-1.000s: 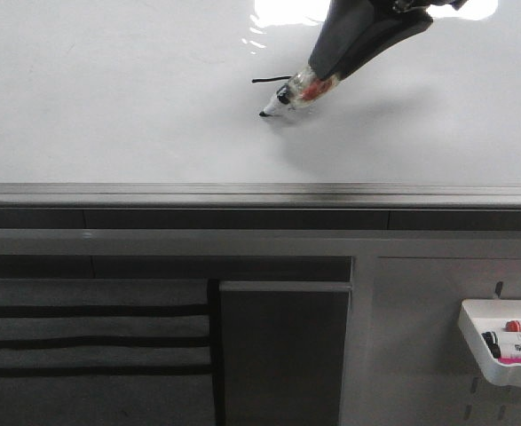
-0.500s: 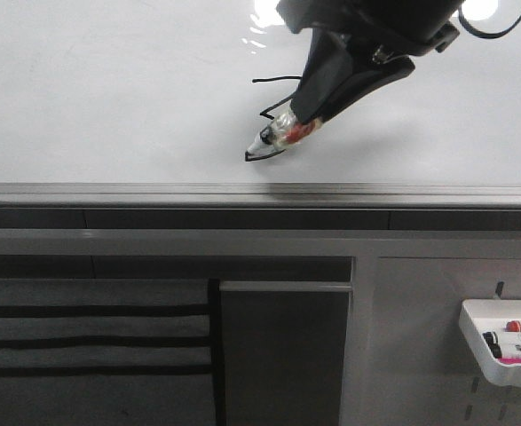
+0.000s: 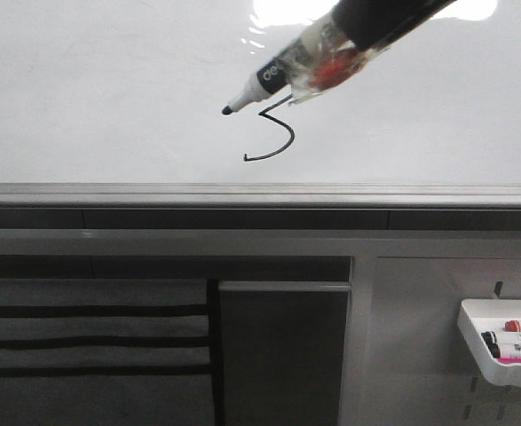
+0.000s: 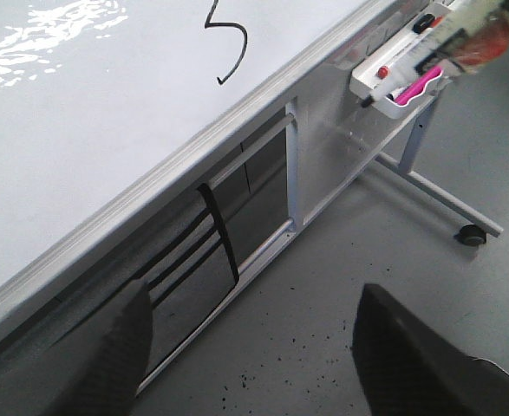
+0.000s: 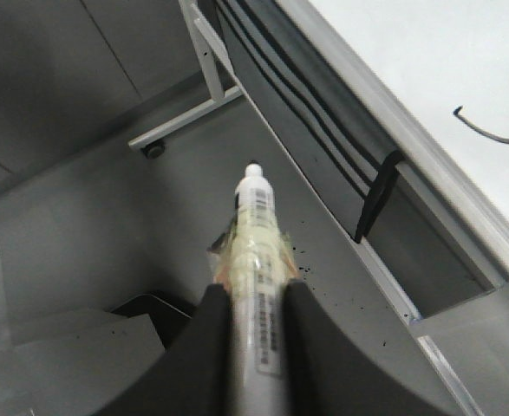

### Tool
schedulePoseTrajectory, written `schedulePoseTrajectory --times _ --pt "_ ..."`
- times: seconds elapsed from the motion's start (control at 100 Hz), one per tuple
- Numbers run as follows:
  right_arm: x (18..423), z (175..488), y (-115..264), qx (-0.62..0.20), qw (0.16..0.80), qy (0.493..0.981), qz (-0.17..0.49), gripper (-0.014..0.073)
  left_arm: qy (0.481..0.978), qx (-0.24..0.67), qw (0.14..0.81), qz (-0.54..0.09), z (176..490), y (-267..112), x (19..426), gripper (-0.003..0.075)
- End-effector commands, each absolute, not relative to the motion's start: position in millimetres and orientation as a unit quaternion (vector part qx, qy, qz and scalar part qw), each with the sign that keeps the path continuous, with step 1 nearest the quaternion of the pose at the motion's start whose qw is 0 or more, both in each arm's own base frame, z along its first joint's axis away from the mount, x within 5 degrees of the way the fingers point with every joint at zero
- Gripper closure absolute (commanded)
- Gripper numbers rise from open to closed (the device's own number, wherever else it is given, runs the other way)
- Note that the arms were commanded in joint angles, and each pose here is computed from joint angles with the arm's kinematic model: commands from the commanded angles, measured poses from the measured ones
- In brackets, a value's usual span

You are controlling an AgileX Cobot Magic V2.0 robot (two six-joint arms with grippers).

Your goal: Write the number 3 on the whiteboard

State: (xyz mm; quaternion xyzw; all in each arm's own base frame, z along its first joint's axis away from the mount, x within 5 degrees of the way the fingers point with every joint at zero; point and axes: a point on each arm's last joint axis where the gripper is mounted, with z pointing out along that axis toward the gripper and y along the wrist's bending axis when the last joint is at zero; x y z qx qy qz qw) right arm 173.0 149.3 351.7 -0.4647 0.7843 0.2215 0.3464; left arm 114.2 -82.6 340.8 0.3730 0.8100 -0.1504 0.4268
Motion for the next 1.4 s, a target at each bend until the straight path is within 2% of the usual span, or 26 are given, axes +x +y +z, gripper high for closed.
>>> schedulePoseTrajectory --times 0.0,0.13,0.25,0.45,0.62,0.72,0.97,1.21,1.39 --pt "162 371 145 -0.481 0.385 0.755 0.225 0.0597 0.795 0.349 0.468 -0.164 355 -84 117 0.0261" --pt "159 374 143 -0.517 0.399 0.729 0.206 0.0597 0.792 0.345 0.477 -0.163 356 -84 118 0.0261" --pt "160 375 143 -0.582 0.425 0.674 0.163 0.0597 0.786 0.338 0.491 -0.164 359 -84 120 0.0261" --pt "166 379 143 -0.607 0.468 0.632 0.119 0.0597 0.785 0.335 0.495 -0.166 359 -85 122 0.0261" --pt "165 382 147 -0.645 0.488 0.581 0.088 0.0597 0.754 0.429 0.474 -0.149 355 -98 134 0.0261" --pt "162 384 152 -0.654 0.499 0.563 0.082 0.0597 0.738 0.473 0.45 -0.17 355 -113 145 0.0261" --pt "159 386 160 -0.657 0.513 0.546 0.083 0.0597 0.665 0.591 0.427 -0.164 356 -157 164 0.0261" --pt "158 386 160 -0.658 0.511 0.546 0.084 0.0597 0.64 0.62 0.417 -0.18 361 -194 176 0.0261" --pt "158 386 160 -0.658 0.511 0.546 0.084 0.0597 0.619 0.638 0.422 -0.179 366 -205 177 0.0261"
